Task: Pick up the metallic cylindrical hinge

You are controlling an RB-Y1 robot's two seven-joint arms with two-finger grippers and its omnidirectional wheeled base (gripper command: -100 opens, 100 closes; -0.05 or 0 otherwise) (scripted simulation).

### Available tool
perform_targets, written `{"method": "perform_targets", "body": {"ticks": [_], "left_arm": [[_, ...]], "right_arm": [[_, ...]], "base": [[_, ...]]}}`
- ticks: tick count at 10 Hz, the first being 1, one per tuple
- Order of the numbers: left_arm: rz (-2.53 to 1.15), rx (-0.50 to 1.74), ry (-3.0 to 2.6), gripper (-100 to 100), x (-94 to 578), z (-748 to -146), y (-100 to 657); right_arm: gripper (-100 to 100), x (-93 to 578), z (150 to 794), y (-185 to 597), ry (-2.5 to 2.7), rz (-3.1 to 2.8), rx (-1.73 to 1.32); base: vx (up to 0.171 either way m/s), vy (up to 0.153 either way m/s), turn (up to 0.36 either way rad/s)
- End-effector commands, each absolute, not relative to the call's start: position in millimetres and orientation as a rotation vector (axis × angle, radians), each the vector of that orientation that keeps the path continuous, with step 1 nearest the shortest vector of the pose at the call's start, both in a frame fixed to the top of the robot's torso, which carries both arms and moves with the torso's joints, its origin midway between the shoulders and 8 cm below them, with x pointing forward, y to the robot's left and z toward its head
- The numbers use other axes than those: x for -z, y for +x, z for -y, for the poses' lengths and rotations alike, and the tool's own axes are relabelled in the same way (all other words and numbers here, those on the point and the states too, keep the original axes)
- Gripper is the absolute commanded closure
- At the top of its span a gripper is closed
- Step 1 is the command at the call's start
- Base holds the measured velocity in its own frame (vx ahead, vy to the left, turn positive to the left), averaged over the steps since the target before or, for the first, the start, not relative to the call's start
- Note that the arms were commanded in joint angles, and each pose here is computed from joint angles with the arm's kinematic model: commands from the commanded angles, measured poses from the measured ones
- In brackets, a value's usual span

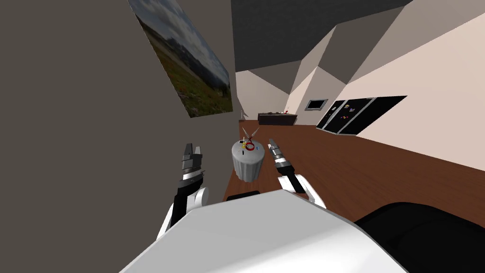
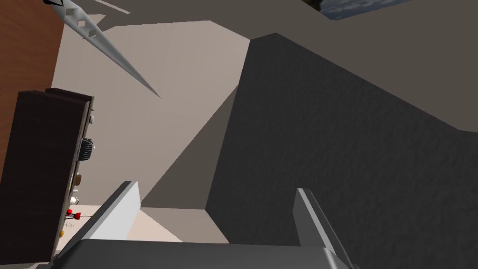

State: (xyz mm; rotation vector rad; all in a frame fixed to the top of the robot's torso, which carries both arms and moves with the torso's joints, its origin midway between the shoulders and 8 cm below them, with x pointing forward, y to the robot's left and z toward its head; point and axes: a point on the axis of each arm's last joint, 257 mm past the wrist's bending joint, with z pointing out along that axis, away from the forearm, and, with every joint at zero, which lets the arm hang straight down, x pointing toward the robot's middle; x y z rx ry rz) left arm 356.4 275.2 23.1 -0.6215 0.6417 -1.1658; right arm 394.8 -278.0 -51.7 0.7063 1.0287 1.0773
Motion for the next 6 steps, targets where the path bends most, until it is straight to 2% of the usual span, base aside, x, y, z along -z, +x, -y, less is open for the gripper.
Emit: {"method": "perform_targets", "body": {"ticks": [1,2,4,5,6], "left_arm": [[-0.642,1.166,-0.622,0,-23,-275,356],[-0.642,1.166,-0.621,0,-23,-275,356],[-0.642,1.166,-0.622,0,-23,-275,356],[-0.642,1.166,-0.621,0,-23,-275,356],[-0.642,1.166,-0.621,0,-23,-275,356]], "right_arm": [[-100,77,281,403,0.742,-1.097,-1.03],[-100,98,284,409,0.778,-1.143,-1.001],[-100,127,291,415,0.819,-1.207,-0.941],[-100,145,293,419,0.845,-1.244,-0.916],[-100,153,297,419,0.852,-1.264,-0.881]], "base": [[-0.044,-0.097,0.191],[-0.102,-0.143,0.361],[-0.066,-0.119,0.153],[-0.092,-0.164,0.424],[-0.09,-0.128,0.12]]}}
